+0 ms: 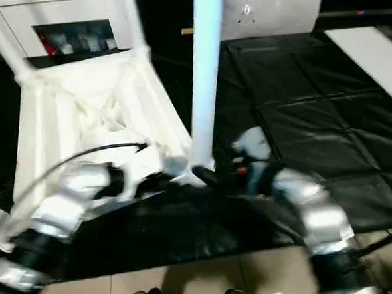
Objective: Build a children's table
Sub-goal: Rotate leg to tighten
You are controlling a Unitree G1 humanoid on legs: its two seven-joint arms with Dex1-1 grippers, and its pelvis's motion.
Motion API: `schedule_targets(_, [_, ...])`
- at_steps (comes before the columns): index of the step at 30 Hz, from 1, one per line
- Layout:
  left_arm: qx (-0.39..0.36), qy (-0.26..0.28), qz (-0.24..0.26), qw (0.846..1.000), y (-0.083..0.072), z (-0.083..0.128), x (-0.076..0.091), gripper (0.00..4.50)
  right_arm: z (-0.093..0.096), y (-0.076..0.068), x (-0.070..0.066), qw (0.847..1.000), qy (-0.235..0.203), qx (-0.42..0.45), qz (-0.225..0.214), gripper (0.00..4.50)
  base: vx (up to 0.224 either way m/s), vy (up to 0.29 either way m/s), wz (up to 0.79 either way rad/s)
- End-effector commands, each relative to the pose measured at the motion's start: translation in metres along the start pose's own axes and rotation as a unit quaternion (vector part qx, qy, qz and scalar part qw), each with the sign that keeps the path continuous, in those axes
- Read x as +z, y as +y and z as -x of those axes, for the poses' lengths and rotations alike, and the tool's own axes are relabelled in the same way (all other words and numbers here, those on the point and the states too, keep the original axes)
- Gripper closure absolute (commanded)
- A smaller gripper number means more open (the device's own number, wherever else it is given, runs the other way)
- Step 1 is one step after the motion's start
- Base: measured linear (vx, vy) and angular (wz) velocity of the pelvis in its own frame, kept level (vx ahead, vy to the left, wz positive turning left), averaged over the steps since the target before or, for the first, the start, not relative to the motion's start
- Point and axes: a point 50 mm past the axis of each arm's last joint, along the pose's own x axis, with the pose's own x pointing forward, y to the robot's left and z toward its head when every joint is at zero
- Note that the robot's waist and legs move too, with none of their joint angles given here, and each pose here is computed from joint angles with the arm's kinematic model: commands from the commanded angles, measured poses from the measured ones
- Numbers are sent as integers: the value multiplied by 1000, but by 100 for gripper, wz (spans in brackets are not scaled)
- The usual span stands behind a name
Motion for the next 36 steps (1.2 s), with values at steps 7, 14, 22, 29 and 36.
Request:
schedule_targets(7, [-190,22,-33,981,-21,4,-13,450,5,5,6,980,39,195,12,17,17,-8,1])
schedule_targets(14, [-264,31,-74,961,-24,3,-7,450,-6,9,7,956,59,286,8,44,0,0,0])
schedule_targets(22, [-283,34,-93,954,-24,-3,-4,450,-15,14,8,945,54,322,1,108,0,0,0])
schedule_targets(29, [-285,36,-97,953,-21,-5,-4,450,-20,22,4,932,60,356,-25,175,0,0,0])
schedule_targets(36, [-283,38,-96,954,-20,-4,-6,450,-22,24,3,929,62,364,-30,225,0,0,0])
